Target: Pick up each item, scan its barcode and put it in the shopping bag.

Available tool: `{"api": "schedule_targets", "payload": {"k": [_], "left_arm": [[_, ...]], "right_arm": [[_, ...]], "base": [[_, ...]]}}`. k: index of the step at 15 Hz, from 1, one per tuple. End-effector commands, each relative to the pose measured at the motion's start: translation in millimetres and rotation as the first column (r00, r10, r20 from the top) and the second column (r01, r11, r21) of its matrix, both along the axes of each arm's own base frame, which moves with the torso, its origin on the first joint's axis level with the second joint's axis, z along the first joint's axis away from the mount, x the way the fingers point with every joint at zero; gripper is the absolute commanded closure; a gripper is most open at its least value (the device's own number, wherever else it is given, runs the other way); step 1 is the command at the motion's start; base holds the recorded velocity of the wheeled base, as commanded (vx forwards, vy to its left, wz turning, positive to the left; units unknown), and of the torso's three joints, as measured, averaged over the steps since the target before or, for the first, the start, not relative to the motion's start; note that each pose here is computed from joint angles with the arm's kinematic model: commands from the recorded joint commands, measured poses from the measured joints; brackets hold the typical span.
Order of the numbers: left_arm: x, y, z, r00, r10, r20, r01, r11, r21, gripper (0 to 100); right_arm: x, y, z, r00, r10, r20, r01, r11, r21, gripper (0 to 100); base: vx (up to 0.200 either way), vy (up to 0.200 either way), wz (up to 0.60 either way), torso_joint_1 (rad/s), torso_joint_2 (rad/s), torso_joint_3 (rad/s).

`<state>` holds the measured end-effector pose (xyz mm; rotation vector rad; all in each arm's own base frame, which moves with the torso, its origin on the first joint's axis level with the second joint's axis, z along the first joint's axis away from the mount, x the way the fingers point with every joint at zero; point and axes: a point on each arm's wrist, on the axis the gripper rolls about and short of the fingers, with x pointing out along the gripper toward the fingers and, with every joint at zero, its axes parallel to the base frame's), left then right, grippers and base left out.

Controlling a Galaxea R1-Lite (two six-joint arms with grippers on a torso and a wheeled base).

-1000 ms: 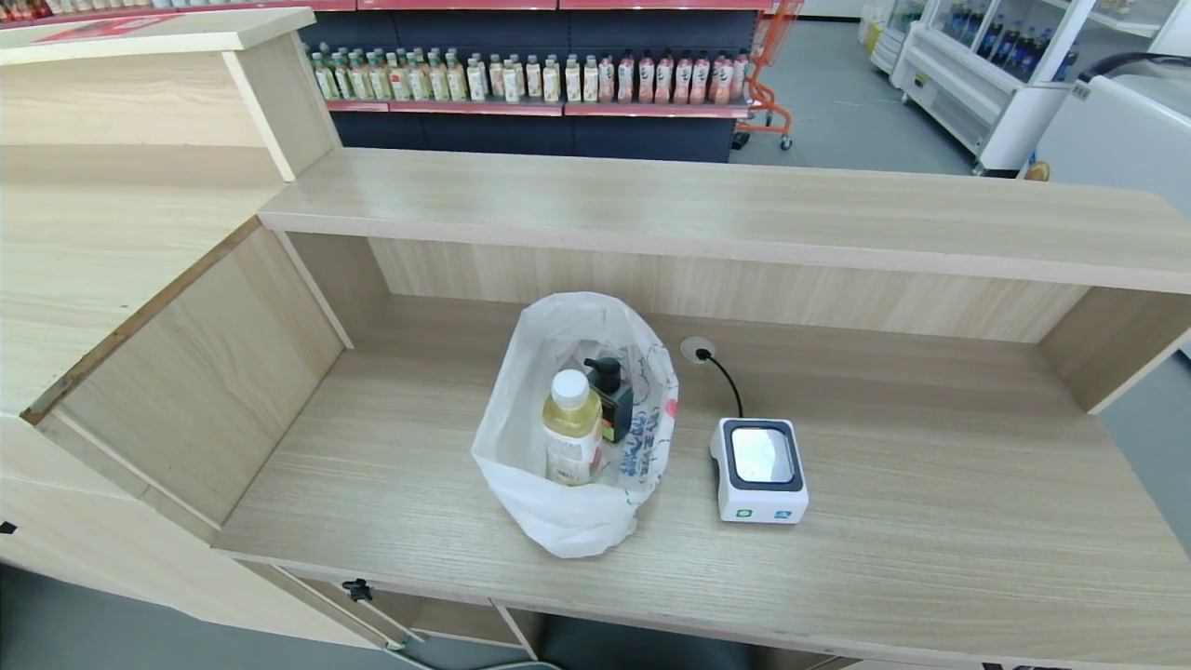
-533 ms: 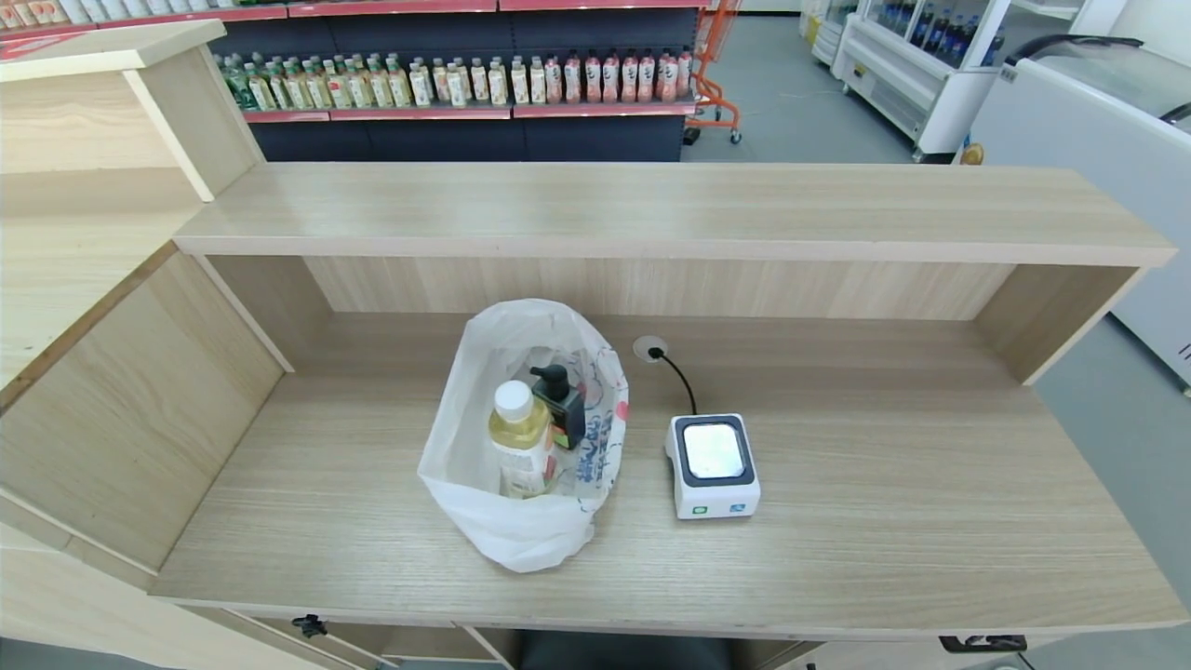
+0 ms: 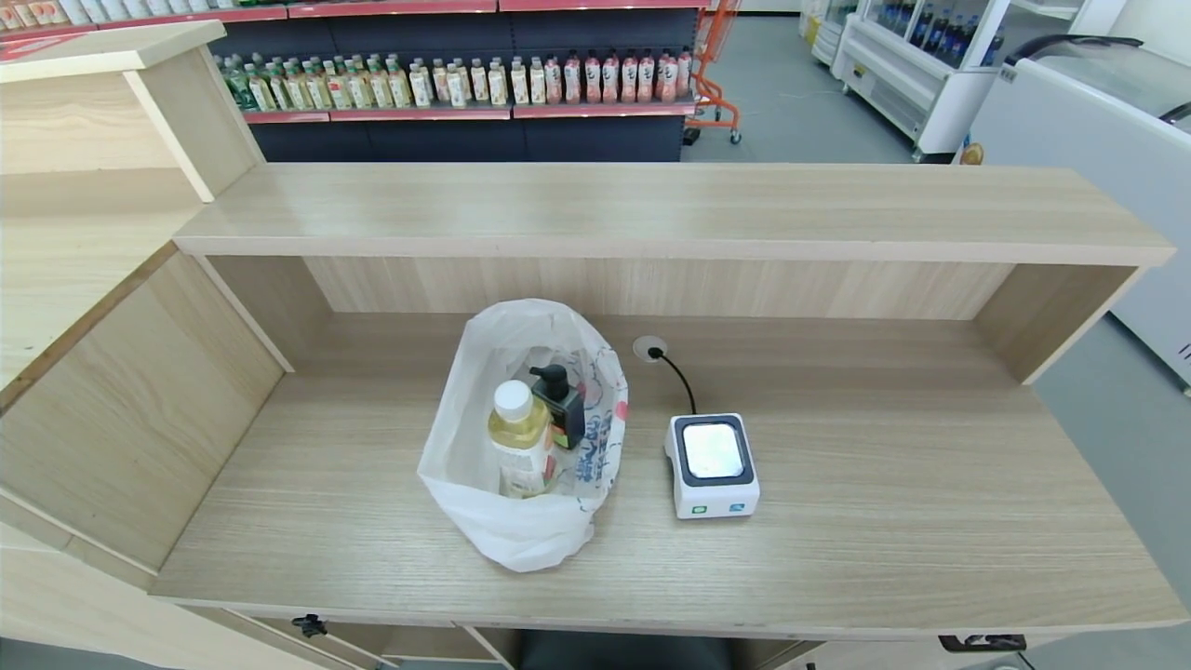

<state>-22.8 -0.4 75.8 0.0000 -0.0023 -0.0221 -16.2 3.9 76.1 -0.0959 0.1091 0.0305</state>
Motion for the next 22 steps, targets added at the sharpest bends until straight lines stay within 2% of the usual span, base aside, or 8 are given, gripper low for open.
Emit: {"api": "schedule_targets", "payload": {"k": [1, 22], "left_arm": [[0.1, 0.0, 0.1, 1.0, -0.001, -0.001, 0.001, 1.0, 0.0, 0], [0.1, 0.0, 0.1, 1.0, 0.001, -0.001, -0.001, 1.0, 0.0, 0]], "right_arm": [[0.4, 0.0, 0.3, 1.0, 0.001, -0.005, -0.001, 1.0, 0.0, 0], [0.5, 0.0, -0.1, 1.0, 0.0, -0.007, 0.0, 1.0, -0.004, 0]], "base": [[0.2, 0.0, 0.0, -0.012, -0.01, -0.007], [0.0, 0.0, 0.0, 0.0, 0.0, 0.0]]}}
